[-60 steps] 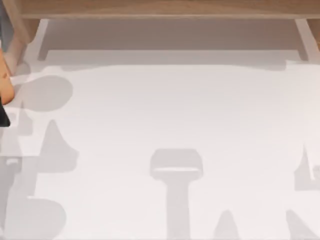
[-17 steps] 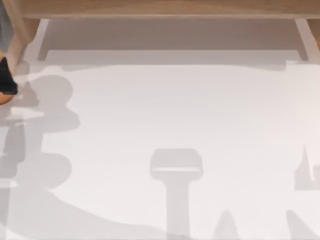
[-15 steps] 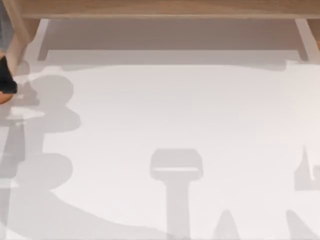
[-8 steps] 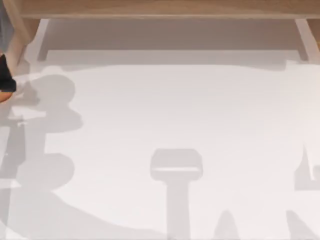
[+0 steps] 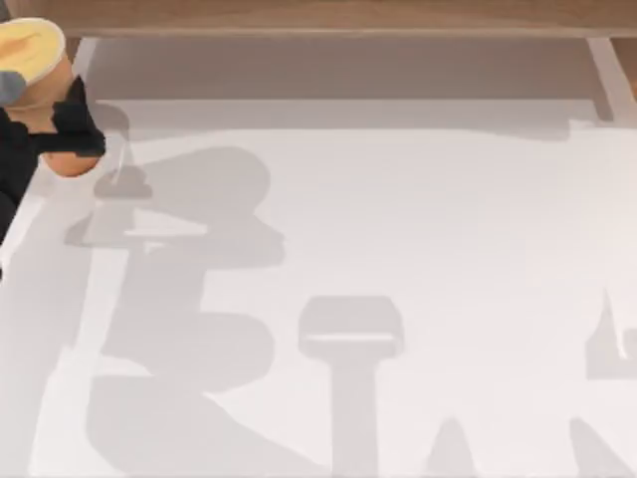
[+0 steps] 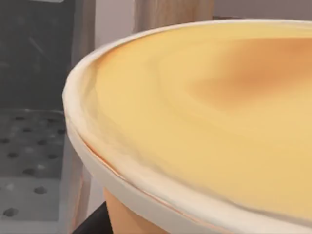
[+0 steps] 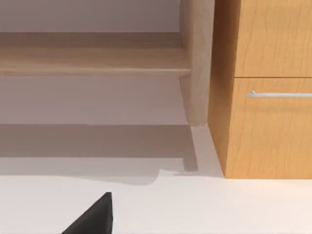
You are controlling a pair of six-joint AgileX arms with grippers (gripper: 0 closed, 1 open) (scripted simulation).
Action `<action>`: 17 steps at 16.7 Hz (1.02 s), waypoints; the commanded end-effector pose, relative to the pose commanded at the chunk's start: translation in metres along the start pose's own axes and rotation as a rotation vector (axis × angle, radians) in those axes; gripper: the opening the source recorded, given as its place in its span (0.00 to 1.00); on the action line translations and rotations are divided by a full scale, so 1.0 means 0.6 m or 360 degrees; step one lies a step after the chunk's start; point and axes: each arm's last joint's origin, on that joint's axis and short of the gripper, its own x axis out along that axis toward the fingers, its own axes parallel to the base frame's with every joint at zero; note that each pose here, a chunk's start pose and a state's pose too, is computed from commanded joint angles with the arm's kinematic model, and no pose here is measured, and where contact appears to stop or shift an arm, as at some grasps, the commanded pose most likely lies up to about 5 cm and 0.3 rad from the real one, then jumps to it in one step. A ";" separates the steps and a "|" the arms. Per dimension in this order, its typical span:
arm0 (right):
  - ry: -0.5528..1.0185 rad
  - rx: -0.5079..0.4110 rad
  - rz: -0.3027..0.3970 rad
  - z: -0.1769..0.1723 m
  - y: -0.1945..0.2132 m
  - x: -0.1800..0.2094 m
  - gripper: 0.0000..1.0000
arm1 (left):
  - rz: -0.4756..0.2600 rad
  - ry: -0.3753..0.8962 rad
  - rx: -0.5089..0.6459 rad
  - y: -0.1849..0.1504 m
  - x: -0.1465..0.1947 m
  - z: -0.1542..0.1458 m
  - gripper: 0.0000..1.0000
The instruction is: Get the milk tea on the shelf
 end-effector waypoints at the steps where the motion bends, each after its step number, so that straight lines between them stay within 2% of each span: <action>1: 0.0000 0.0000 0.0000 0.000 0.000 0.000 1.00 | -0.0032 -0.0006 -0.0033 -0.028 0.003 0.003 0.00; 6: 0.0000 0.0000 0.0000 0.000 0.000 0.000 1.00 | -0.0191 -0.0068 -0.0202 -0.180 0.025 0.038 0.00; 10: 0.0000 0.0000 0.0000 0.000 0.000 0.000 1.00 | -0.0251 -0.0115 -0.0289 -0.298 0.045 0.086 0.00; 13: 0.0000 0.0000 0.0000 0.000 0.000 0.000 1.00 | -0.0223 -0.0125 -0.0290 -0.370 0.064 0.130 0.00; 17: 0.0000 0.0000 0.0000 0.000 0.000 0.000 1.00 | -0.0110 -0.0075 -0.0188 -0.434 0.095 0.180 0.00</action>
